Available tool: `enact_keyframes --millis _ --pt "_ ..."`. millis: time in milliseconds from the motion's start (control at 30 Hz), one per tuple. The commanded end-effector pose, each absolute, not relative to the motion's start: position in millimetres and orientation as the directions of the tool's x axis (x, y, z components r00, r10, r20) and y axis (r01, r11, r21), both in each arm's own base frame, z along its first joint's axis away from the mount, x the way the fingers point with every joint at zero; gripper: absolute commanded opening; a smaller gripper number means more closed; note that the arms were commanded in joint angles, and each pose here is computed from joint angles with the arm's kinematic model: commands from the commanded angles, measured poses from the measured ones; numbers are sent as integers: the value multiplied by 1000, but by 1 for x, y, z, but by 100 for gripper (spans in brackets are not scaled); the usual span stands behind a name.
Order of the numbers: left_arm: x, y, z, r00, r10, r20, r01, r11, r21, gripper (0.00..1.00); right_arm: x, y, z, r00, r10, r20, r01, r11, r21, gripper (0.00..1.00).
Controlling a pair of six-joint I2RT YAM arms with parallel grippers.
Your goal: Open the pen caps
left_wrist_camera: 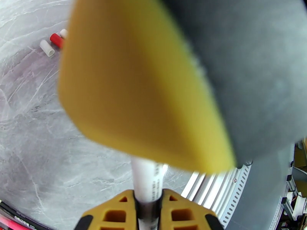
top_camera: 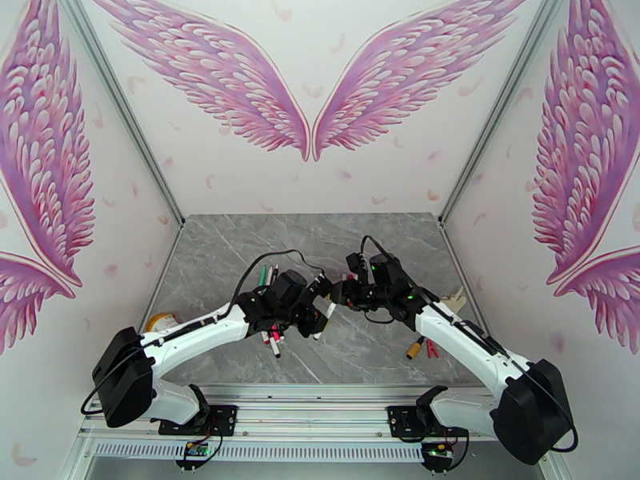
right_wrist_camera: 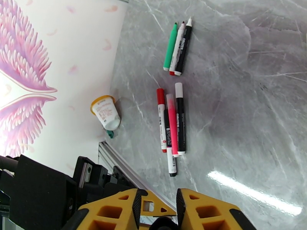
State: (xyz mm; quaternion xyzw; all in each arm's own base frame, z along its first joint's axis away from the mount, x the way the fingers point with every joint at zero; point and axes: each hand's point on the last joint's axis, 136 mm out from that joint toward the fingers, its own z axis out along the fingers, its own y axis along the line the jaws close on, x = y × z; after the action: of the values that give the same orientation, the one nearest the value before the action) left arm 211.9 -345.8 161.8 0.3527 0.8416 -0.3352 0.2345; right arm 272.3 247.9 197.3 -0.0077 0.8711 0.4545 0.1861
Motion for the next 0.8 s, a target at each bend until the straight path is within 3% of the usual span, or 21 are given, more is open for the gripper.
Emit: enact_keyframes --millis 0,500,767 --pt "212 -352 173 -622 441 -647 768 503 -396 13 278 255 212 -917 152 -370 -225 568 791 25" --pt "204 -353 176 -647 406 -645 751 485 -449 14 277 251 216 -904 166 -395 -233 583 778 13" --pt "209 -354 180 -678 353 -645 723 478 -498 31 269 254 225 -902 147 -406 -266 551 791 10"
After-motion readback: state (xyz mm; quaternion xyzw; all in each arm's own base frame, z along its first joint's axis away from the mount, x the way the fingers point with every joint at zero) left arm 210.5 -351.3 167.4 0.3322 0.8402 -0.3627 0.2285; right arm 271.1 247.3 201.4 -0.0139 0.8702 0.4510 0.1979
